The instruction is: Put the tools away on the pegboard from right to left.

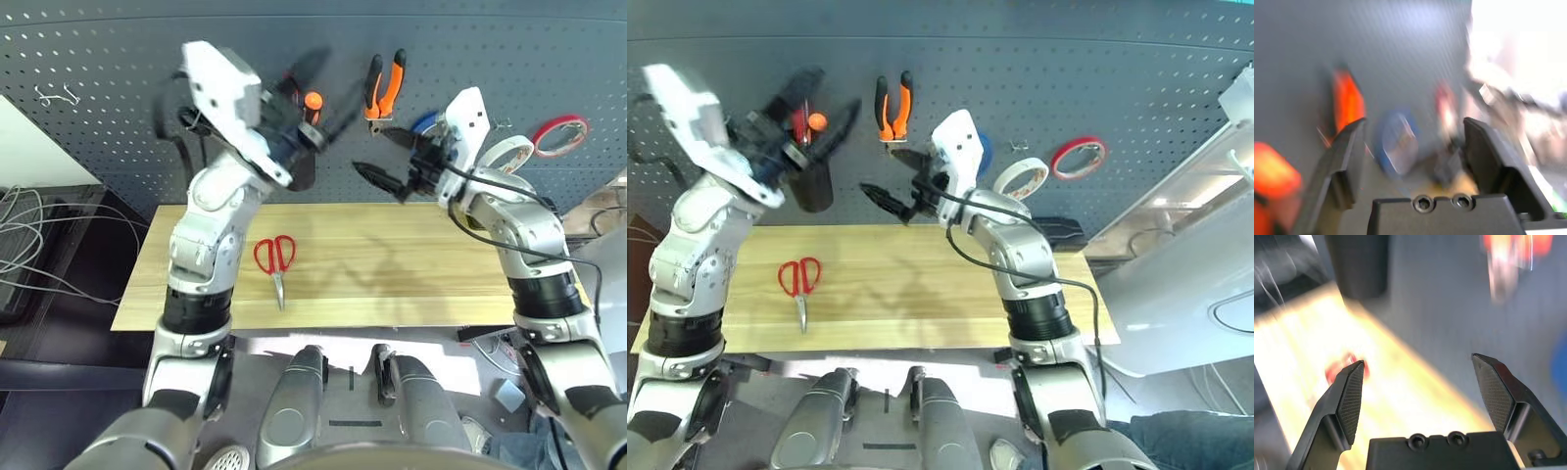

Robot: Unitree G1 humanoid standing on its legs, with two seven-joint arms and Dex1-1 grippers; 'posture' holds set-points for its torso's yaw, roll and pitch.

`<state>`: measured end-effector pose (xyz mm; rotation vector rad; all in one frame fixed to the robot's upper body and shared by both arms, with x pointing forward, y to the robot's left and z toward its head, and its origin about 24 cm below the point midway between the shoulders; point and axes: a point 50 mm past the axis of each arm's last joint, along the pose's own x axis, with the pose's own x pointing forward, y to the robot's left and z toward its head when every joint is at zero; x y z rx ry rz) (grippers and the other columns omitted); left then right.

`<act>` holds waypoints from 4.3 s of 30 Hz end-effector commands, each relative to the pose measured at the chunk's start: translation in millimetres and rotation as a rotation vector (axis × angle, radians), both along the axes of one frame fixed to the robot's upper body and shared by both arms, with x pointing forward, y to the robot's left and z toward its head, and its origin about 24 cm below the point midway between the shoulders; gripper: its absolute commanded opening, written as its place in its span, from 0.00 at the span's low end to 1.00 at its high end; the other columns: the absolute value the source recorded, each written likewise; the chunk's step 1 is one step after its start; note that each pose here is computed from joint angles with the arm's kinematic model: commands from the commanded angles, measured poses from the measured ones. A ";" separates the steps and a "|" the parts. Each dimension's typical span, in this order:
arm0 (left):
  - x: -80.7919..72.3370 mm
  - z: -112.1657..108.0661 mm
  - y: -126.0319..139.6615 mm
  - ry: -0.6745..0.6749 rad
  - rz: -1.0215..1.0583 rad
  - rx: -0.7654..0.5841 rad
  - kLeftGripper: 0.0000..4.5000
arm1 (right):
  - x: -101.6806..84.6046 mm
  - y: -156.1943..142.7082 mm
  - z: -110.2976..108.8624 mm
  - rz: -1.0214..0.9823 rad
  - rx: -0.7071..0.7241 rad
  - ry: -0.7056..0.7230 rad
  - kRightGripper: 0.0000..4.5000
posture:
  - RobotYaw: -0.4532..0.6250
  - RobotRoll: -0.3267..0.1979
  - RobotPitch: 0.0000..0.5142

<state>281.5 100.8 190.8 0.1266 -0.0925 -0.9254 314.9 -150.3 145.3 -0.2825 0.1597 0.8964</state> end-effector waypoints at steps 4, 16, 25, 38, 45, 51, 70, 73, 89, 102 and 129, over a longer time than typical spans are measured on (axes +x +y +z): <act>0.6 -79.7 15.3 0.433 0.155 0.227 1.00 | -4.1 -1.5 -23.2 -0.053 -0.076 0.145 1.00 | 0.47 0.62 0.40; 4.8 -181.7 98.8 0.768 0.803 0.321 1.00 | 0.5 13.4 -60.9 -0.150 -0.049 0.320 1.00 | 0.48 0.62 0.43; 18.5 -194.2 140.2 0.752 1.114 0.237 1.00 | -4.4 27.7 -69.0 -0.086 -0.049 0.339 1.00 | 0.49 0.62 0.45; 26.0 -217.8 136.6 0.832 1.087 0.330 0.96 | -7.8 46.4 -51.1 -0.003 -0.034 0.303 1.00 | 0.47 0.62 0.47; 21.5 -230.3 119.3 0.970 0.948 0.349 0.74 | -4.2 53.7 -38.7 0.009 -0.005 0.271 1.00 | 0.46 0.62 0.47; 25.8 -225.7 117.2 0.917 0.912 0.333 0.53 | 0.7 57.9 -33.2 0.014 0.008 0.242 1.00 | 0.47 0.62 0.46; 9.7 -187.2 138.0 0.482 0.907 0.229 0.01 | 7.8 60.1 -22.5 0.054 0.018 0.167 1.00 | 0.51 0.62 0.42; -3.1 -179.5 146.9 0.436 0.941 0.221 0.01 | 7.9 60.3 -20.1 0.061 0.023 0.164 1.00 | 0.52 0.62 0.42; -40.3 -90.4 171.2 -0.342 0.977 0.051 0.01 | 13.5 83.6 28.3 0.218 0.173 -0.080 1.00 | 0.57 0.62 0.34; -16.2 -38.0 168.1 -0.607 0.992 -0.021 0.01 | 15.7 92.2 53.4 0.253 0.256 -0.243 1.00 | 0.56 0.62 0.33; 19.2 -96.5 161.2 -0.124 0.957 0.047 0.85 | 25.5 77.1 -1.8 0.077 0.208 -0.179 1.00 | 0.51 0.62 0.39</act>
